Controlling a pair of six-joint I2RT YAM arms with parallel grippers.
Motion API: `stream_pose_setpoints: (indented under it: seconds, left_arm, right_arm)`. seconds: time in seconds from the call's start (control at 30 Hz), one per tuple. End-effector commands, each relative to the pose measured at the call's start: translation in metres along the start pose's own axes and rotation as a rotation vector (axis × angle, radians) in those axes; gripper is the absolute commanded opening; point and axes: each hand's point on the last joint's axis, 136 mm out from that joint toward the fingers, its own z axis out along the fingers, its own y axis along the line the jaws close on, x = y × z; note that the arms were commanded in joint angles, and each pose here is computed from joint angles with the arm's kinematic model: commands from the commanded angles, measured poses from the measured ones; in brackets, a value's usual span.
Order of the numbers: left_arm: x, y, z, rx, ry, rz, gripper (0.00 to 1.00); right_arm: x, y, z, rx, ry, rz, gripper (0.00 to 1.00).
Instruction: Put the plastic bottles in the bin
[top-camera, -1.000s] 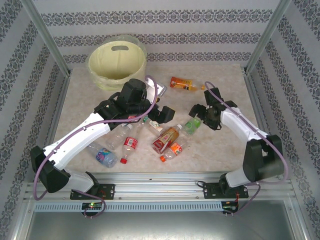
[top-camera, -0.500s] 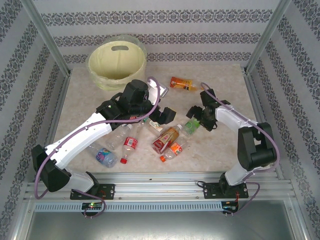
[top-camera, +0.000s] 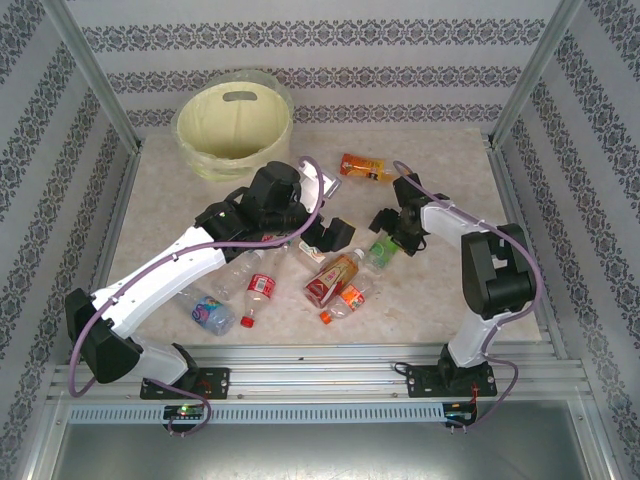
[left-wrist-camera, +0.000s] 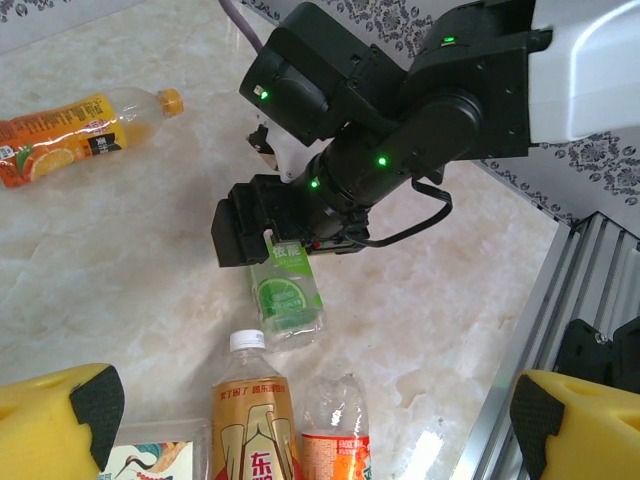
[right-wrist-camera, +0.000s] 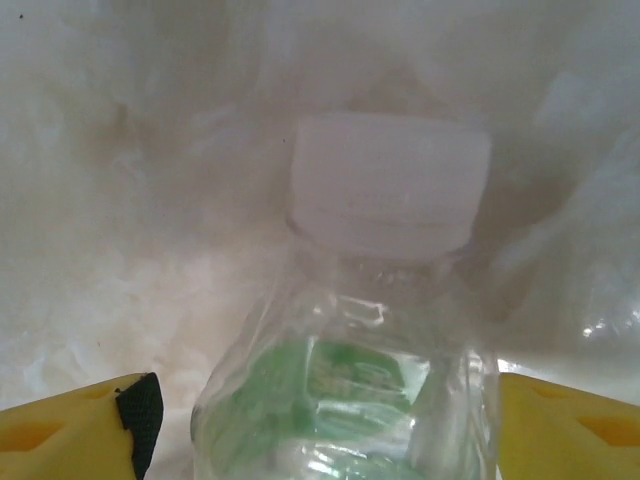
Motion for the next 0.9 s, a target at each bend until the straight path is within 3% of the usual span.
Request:
stream_pose_setpoints:
  seconds: [0.0, 0.27, 0.5, 0.87]
  left_arm:
    - [-0.002, -0.007, 0.002, 0.014, -0.003, 0.037, 1.00]
    - [-0.002, -0.008, 0.003, 0.018, -0.002, 0.038, 1.00]
    - [-0.002, -0.011, 0.005, 0.043, 0.002, 0.024, 1.00]
    - [0.003, -0.015, 0.018, 0.112, 0.028, -0.054, 1.00]
  right_arm:
    - [-0.006, 0.002, 0.002, -0.004, 0.001, 0.019, 0.82]
    - [-0.011, 0.001, -0.005, 0.004, -0.021, 0.005, 0.71]
    - [-0.023, 0.010, -0.033, -0.033, -0.078, -0.035, 0.60]
    - [-0.023, 0.066, -0.128, -0.328, -0.236, -0.163, 0.58]
